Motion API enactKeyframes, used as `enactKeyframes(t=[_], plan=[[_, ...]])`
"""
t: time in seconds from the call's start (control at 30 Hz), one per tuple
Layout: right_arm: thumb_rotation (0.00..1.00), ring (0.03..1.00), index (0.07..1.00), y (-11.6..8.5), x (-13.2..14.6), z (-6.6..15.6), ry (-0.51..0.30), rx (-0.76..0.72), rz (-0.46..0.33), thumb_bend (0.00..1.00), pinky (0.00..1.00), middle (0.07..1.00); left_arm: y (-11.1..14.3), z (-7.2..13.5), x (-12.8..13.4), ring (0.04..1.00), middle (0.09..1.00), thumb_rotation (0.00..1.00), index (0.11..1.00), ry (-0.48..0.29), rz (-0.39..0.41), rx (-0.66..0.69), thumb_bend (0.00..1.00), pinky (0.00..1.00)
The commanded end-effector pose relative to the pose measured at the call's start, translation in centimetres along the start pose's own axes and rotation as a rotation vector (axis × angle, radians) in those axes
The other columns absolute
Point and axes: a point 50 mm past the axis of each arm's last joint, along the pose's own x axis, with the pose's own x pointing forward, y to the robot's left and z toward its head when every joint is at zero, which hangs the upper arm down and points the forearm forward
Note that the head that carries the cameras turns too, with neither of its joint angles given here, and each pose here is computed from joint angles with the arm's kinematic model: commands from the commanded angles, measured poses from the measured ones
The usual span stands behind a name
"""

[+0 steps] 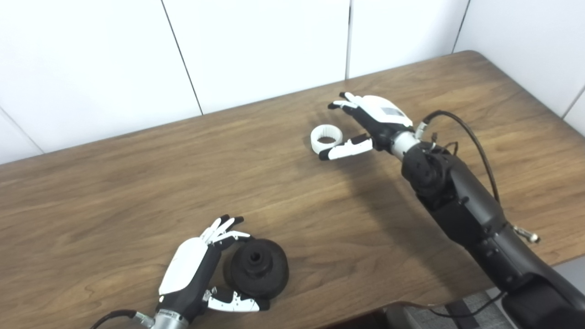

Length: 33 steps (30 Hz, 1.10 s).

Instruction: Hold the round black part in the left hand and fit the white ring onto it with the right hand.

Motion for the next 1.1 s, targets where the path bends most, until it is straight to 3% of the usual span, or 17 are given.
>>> enactKeyframes(t=[0.0,0.27,0.57,0.8,0.93,1.07], plan=[[0.66,1.0,0.929,-2.1,1.0,0.7,-0.032,-0.032,-0.023,1.0,0.9,1.0,0.4,-0.1,-0.1,0.986,0.934,0.21,0.6,0.0,0.008,0.038,0.91,0.96],[0.62,1.0,0.927,-0.8,1.7,0.7,-0.029,-0.043,0.045,1.0,0.92,1.0,0.5,-0.1,-0.1,0.989,0.937,0.21,0.601,0.001,0.01,0.033,0.91,0.97],[0.55,1.0,0.928,0.4,2.0,0.7,-0.018,-0.046,0.05,1.0,0.93,1.0,0.5,-0.2,-0.2,0.988,0.936,0.22,0.599,0.002,0.014,0.026,0.91,0.97],[0.55,1.0,0.924,1.3,2.1,0.3,-0.007,-0.038,0.016,1.0,0.94,1.0,0.4,-0.3,-0.4,0.989,0.937,0.22,0.598,0.001,0.017,0.026,0.91,0.97],[0.53,0.962,0.887,1.9,2.2,-0.1,-0.007,-0.017,-0.056,0.95,0.89,0.967,0.5,-0.4,-0.5,0.989,0.939,0.22,0.598,0.002,0.019,0.027,0.91,0.97],[0.44,0.919,0.83,2.7,2.2,-0.3,0.005,0.035,-0.149,0.88,0.83,0.926,0.5,-0.5,-0.6,0.992,0.943,0.23,0.598,0.001,0.019,0.024,0.91,0.97]])
